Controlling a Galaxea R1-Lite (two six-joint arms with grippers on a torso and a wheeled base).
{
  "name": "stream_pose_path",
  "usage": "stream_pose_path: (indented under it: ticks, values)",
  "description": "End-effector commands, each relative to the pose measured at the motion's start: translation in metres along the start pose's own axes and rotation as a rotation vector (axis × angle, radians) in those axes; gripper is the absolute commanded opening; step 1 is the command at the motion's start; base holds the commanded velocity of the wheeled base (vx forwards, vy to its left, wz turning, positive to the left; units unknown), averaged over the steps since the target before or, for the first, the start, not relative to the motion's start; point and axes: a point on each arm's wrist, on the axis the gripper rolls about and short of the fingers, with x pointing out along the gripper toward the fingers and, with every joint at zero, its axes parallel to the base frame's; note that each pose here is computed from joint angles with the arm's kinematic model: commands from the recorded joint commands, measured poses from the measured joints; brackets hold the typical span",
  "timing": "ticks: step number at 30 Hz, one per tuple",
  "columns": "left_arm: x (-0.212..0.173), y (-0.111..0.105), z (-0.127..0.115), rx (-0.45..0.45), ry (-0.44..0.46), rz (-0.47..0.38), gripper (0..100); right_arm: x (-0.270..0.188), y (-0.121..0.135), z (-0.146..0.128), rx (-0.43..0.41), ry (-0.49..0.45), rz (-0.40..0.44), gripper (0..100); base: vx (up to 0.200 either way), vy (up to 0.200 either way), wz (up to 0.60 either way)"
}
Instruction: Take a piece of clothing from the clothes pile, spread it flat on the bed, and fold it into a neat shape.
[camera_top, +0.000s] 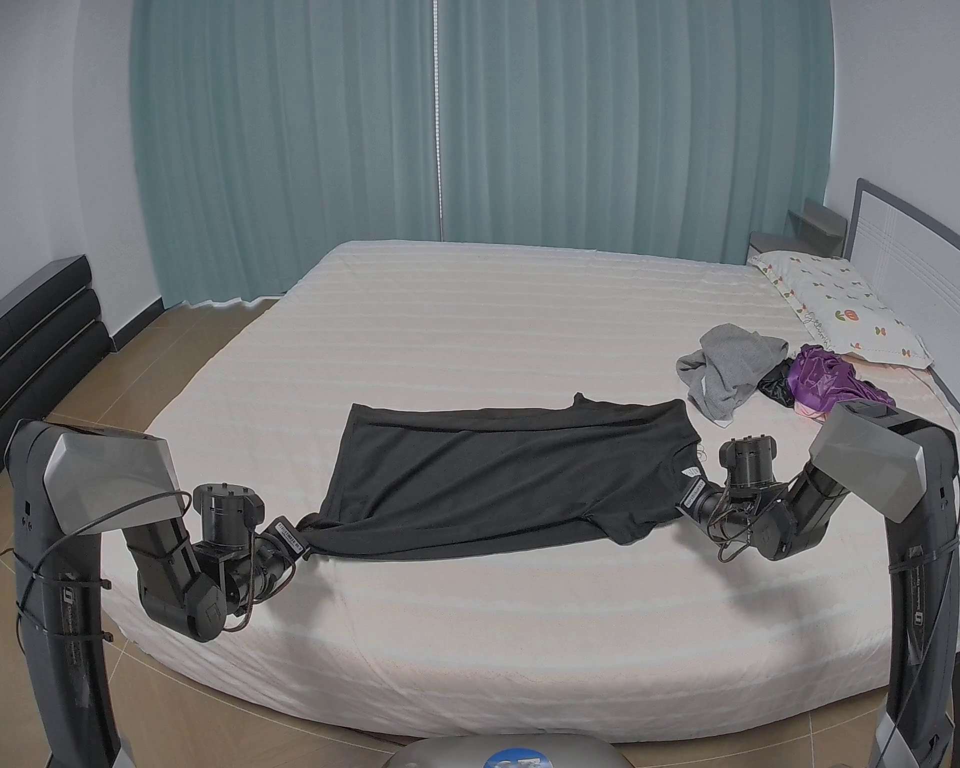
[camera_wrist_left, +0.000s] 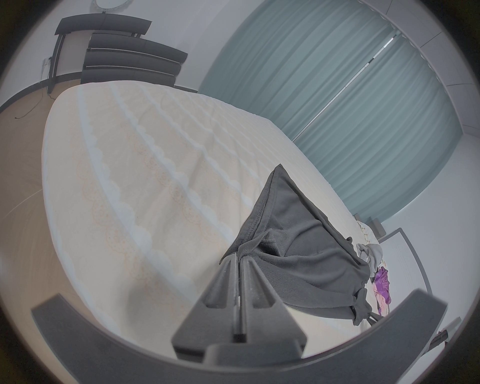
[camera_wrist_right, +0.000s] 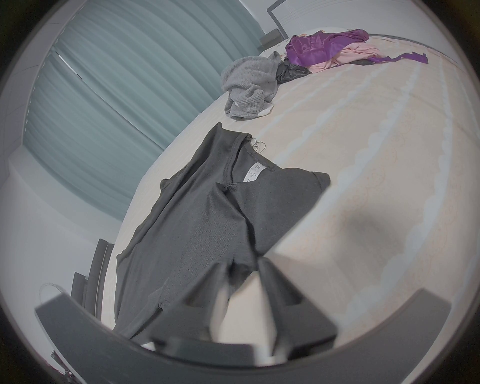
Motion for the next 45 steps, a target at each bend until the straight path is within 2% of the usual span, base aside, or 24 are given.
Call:
stream_pose_path:
  ticks: [1, 11, 18, 22, 24, 25, 29, 34, 35, 40, 45]
  values:
    - [0.001, 0.001, -0.001, -0.001, 0.002, 0.003, 0, -0.009, 0.002, 0.005, 0.005, -0.007, 0.001, 0, 0.0, 0.0, 0.0]
    - [-0.001, 0.002, -0.002, 0.004, 0.006, 0.008, 0, -0.051, 0.001, 0.014, 0.039, -0.002, 0.002, 0, 0.0, 0.0, 0.0]
    - [-0.007, 0.002, -0.003, 0.018, 0.015, 0.012, 0, -0.088, -0.009, 0.019, 0.064, 0.03, -0.002, 0, 0.0, 0.0, 0.0]
    - [-0.019, 0.005, -0.006, 0.083, 0.032, 0.025, 0, -0.106, -0.02, 0.013, 0.073, 0.085, -0.035, 0, 0.0, 0.0, 0.0]
    - [-0.019, 0.005, -0.005, 0.086, 0.032, 0.025, 0, -0.107, -0.02, 0.013, 0.074, 0.087, -0.035, 0, 0.0, 0.0, 0.0]
    - [-0.027, 0.005, -0.006, 0.127, 0.038, 0.027, 0, -0.118, -0.026, 0.007, 0.078, 0.13, -0.039, 0, 0.0, 0.0, 0.0]
    - [-0.035, 0.004, -0.004, 0.162, 0.037, 0.026, 0, -0.125, -0.037, -0.007, 0.038, 0.189, -0.066, 0, 0.0, 0.0, 0.0]
    - [-0.047, 0.01, -0.008, 0.253, 0.066, 0.051, 0, -0.123, -0.045, -0.02, 0.026, 0.239, -0.101, 0, 0.0, 0.0, 0.0]
    - [-0.049, 0.011, -0.009, 0.269, 0.068, 0.053, 0, -0.122, -0.046, -0.023, 0.023, 0.249, -0.107, 100, 0.0, 0.0, 0.0]
    - [-0.053, 0.011, -0.012, 0.289, 0.08, 0.054, 0, -0.123, -0.047, -0.033, 0.005, 0.285, -0.116, 100, 0.0, 0.0, 0.0]
    - [-0.053, 0.011, -0.012, 0.29, 0.082, 0.054, 0, -0.124, -0.049, -0.046, -0.063, 0.323, -0.117, 100, 0.0, 0.0, 0.0]
